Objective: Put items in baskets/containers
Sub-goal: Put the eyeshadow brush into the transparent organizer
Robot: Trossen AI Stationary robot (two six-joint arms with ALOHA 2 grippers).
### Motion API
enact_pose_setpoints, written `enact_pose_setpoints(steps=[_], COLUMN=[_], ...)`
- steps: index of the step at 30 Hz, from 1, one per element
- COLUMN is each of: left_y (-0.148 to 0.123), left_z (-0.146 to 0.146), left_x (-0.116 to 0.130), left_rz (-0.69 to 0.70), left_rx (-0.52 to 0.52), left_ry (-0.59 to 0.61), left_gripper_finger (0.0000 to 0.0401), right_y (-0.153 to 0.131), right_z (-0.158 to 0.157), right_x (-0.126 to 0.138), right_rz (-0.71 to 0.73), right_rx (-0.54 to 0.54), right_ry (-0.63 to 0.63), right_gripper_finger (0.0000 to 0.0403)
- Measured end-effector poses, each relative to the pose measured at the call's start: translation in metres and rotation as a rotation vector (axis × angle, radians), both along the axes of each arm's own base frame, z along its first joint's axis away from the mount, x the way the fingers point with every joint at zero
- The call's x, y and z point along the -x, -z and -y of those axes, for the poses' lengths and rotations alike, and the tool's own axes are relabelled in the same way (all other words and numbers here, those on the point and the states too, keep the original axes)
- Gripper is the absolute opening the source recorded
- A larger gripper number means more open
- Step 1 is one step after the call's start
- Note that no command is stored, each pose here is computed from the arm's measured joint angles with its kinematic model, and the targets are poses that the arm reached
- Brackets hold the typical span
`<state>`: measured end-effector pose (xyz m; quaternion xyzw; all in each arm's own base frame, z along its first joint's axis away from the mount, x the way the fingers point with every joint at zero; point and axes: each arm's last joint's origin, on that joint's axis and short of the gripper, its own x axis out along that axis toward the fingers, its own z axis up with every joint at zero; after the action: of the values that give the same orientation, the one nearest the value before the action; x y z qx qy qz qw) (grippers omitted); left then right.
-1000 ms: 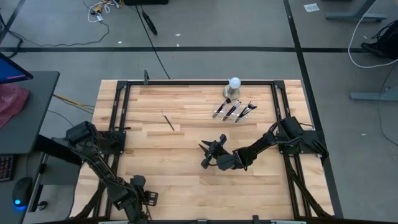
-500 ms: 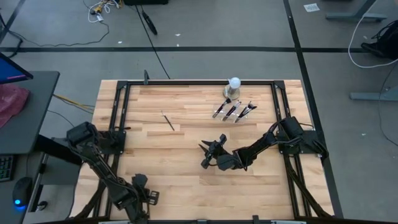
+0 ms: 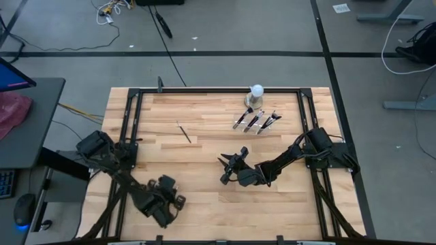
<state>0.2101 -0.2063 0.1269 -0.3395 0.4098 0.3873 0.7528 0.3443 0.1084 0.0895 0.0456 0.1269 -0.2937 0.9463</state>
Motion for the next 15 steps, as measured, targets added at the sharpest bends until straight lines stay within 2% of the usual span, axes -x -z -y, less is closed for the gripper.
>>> enact_pose_setpoints(steps=[7, 15], left_y=[0.007, 0.007], left_z=[-0.026, -0.031], left_x=[-0.014, -0.023], left_rz=[-0.029, -0.022], left_rx=[-0.16, -0.188], left_ry=[0.118, 0.172], left_gripper_finger=[0.0001, 0.0001], right_y=[0.002, 0.002], right_z=[-0.004, -0.009], right_x=[0.002, 0.004], right_rz=[-0.003, 0.005], right_rx=[-0.033, -0.044], right_ry=[-0.017, -0.029], right_gripper_finger=[0.01, 0.01])
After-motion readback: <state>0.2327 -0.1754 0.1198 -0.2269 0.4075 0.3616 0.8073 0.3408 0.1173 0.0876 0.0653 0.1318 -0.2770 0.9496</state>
